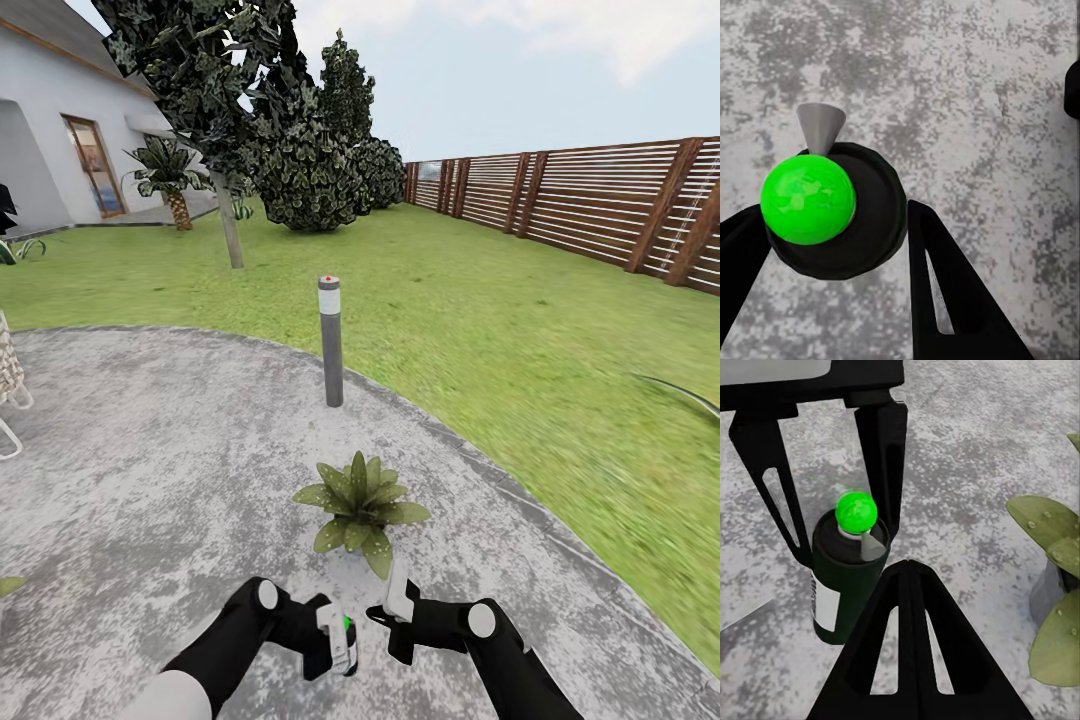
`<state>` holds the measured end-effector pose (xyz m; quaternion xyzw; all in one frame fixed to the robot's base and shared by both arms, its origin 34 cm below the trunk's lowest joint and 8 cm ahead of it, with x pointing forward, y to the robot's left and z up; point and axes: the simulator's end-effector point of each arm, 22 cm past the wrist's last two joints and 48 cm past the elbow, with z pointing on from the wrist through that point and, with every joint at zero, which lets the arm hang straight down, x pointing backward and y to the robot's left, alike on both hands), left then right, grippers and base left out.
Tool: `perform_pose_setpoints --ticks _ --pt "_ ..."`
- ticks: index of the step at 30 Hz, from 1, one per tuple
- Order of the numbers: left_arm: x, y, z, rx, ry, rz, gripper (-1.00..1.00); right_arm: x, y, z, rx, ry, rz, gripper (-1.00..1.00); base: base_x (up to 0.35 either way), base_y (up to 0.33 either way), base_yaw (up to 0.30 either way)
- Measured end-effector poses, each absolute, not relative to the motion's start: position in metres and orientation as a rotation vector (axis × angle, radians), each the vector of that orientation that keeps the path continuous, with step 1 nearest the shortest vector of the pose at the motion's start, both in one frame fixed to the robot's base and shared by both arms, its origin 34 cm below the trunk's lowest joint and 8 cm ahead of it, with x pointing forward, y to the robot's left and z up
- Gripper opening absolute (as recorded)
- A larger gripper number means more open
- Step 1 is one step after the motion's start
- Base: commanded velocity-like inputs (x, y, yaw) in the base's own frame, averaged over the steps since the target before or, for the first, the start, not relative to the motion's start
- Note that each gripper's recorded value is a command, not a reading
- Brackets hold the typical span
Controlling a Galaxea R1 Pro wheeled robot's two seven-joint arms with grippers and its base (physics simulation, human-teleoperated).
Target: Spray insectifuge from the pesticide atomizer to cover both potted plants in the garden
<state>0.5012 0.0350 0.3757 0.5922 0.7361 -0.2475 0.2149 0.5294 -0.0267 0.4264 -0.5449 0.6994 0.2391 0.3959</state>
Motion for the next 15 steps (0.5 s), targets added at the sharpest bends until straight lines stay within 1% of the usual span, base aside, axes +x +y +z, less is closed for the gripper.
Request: perform_pose_setpoints --ticks 15 --pt "0.502 0.016 0.383 1.631 2.014 -0.703 -1.00 0.529 -0.027 0.426 -1.381 1.773 0.606 -1.00 0.000 0.000 0.000"
